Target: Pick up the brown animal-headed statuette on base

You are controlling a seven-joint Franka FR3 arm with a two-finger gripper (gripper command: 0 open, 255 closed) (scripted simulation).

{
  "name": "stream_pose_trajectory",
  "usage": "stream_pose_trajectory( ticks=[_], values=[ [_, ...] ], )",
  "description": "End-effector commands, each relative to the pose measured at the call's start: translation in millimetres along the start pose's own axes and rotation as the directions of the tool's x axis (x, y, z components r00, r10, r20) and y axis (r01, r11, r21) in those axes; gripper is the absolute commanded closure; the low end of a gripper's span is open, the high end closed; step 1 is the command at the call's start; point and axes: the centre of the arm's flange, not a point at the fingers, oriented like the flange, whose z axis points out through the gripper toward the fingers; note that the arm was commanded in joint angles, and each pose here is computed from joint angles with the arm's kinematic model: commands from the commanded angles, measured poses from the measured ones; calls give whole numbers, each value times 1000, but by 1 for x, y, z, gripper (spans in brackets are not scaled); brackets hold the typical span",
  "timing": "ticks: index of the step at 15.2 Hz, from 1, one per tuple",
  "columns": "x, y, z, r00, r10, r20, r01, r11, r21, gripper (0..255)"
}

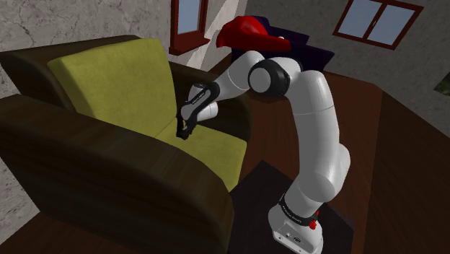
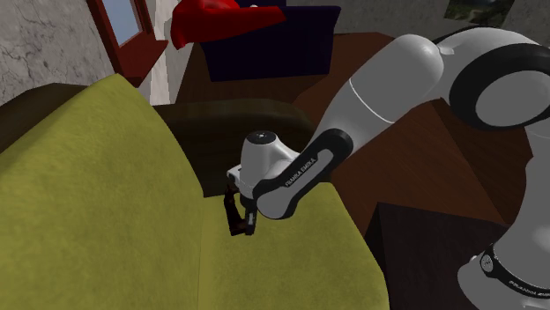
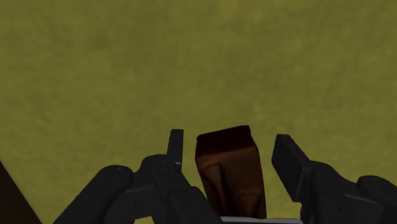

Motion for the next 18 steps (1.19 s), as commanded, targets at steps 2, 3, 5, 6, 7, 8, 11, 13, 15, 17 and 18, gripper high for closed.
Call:
stream_pose_trajectory(
  ticks=[2, 3, 5, 6, 7, 8, 11, 13, 15, 17, 18],
  values=[
    [0, 0, 1, 1000, 0, 0, 0, 1000, 0, 255],
    [0, 0, 1, 1000, 0, 0, 0, 1000, 0, 255],
    [0, 0, 1, 1000, 0, 0, 0, 1000, 0, 255],
    [0, 0, 1, 1000, 0, 0, 0, 1000, 0, 255],
    [0, 0, 1, 1000, 0, 0, 0, 1000, 0, 255],
    [0, 0, 1, 1000, 0, 0, 0, 1000, 0, 255],
    [2, 1, -9, 1000, 0, 0, 0, 1000, 0, 255],
    [3, 1, -20, 1000, 0, 0, 0, 1000, 0, 255],
    [5, 1, -30, 1000, 0, 0, 0, 1000, 0, 255],
    [6, 1, -41, 1000, 0, 0, 0, 1000, 0, 255],
    [7, 1, -46, 1000, 0, 0, 0, 1000, 0, 255]
  ],
)
